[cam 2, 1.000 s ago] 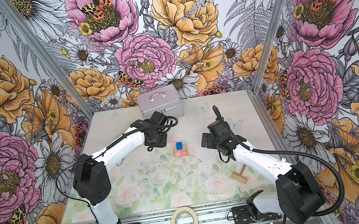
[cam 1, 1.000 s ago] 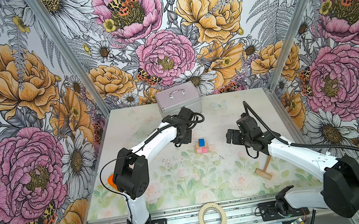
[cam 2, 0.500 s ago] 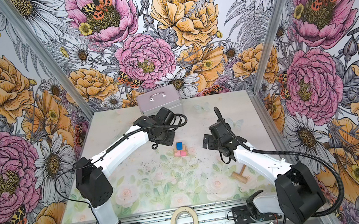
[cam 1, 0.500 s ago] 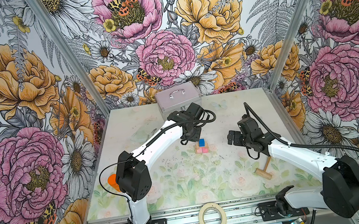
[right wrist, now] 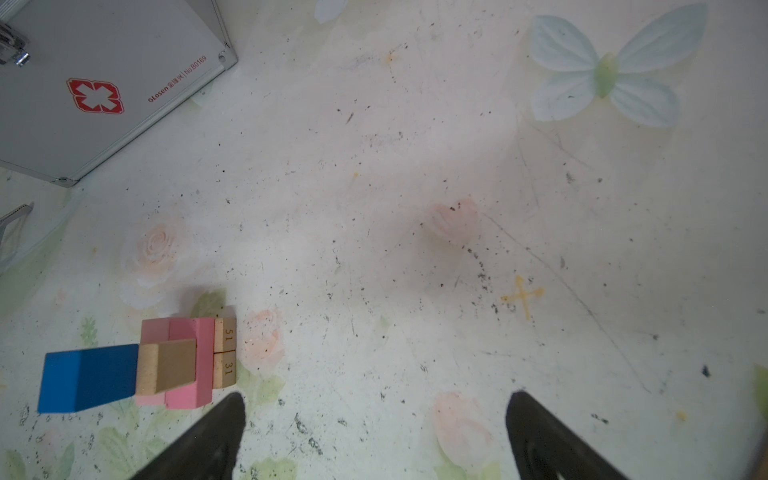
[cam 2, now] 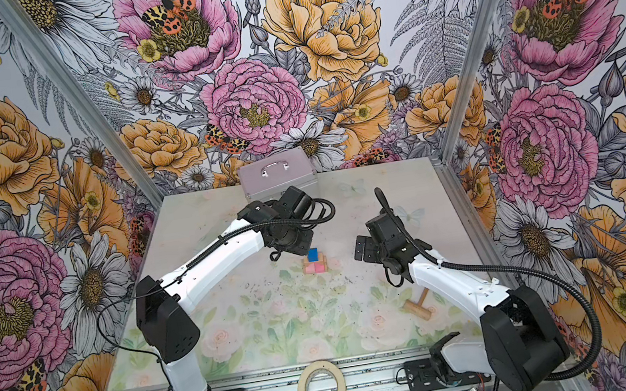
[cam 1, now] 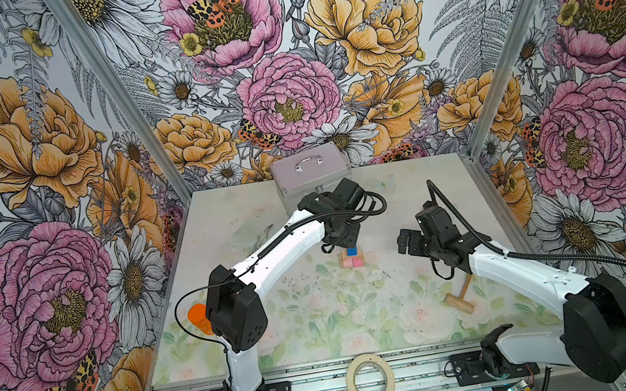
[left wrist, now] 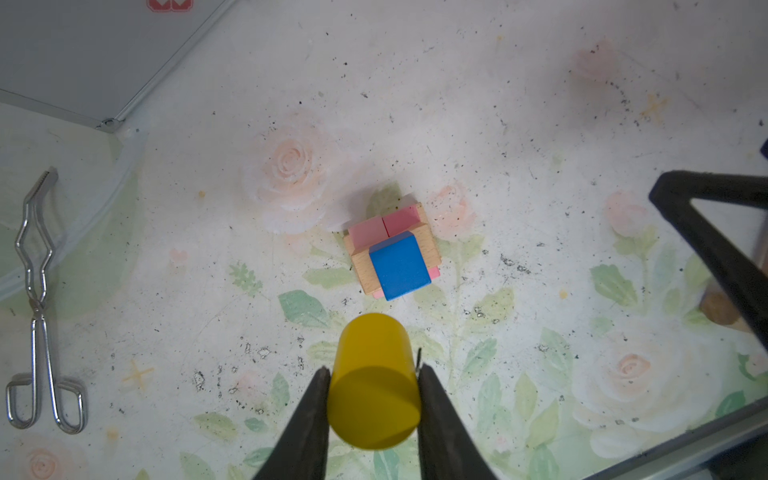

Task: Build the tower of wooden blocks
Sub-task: 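Lift the yellow cylinder and carry it over the blue cube with the left gripper, then lower the yellow cylinder onto the blue cube with the left gripper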

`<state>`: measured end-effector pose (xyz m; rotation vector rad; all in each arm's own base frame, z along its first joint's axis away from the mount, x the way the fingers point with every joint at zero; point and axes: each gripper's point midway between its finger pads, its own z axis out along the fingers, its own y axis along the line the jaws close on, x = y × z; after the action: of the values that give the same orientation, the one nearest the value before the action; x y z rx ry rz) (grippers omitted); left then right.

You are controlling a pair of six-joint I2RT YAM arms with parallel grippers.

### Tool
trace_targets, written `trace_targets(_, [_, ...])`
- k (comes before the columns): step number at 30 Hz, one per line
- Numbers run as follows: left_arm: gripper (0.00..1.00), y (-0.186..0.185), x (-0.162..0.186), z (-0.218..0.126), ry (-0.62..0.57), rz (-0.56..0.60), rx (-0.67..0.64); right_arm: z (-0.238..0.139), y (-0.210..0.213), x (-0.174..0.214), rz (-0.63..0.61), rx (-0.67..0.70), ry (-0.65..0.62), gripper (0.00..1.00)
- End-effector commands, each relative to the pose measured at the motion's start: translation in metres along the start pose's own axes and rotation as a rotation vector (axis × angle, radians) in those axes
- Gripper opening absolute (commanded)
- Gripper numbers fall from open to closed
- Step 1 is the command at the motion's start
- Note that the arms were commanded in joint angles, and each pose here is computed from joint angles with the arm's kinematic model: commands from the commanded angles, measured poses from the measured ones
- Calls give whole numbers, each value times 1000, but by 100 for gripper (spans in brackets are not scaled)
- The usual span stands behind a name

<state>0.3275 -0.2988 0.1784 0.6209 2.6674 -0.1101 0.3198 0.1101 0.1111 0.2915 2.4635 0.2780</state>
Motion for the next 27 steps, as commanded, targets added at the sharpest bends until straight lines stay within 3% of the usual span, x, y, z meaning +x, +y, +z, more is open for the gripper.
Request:
trace_targets(1, [0,-12,-3,0,5,35,22,-2,3,-8,12,-24,-35,99])
trace_targets(27, [0,-24,-7,30,45,32,-10,4,-1,-5,21,-22,-21,99])
